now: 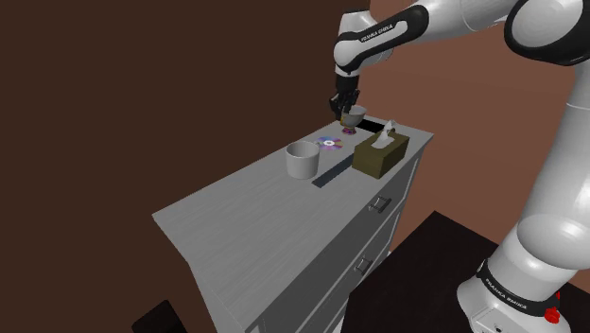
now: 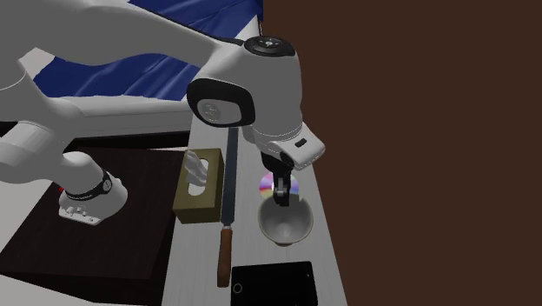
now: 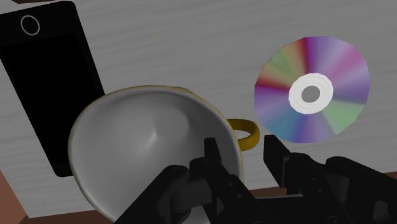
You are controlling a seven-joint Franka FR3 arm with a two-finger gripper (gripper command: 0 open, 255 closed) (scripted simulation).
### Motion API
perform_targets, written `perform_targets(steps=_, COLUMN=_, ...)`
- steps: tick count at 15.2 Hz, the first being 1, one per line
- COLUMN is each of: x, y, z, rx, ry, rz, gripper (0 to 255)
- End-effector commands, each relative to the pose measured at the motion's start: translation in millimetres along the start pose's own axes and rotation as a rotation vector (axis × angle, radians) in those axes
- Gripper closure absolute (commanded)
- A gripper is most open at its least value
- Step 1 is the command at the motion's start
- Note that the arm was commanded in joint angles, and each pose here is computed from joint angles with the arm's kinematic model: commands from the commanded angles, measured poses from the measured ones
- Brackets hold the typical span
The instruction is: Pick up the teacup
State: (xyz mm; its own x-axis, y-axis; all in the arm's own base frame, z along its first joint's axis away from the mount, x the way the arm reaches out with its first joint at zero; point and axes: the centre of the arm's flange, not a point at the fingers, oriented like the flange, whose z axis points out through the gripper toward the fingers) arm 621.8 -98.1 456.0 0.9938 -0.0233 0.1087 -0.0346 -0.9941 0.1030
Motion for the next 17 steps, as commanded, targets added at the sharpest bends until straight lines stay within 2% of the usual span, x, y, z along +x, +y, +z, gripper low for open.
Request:
perform_targets(steps=1, x=0.3, y=1.3, z=-3.9, rx=0.000, ry=-0.003, rz=0.001, gripper=255)
perform_targets(steps=15, x=8.3, y=8.9, z=-77.0, rx=0.000, ry=-0.003, rz=0.001, gripper=255)
perform_targets(steps=17, x=8.4, y=9.0, z=-77.8, rx=0.000, ry=-0.003, rz=0.001, gripper=255)
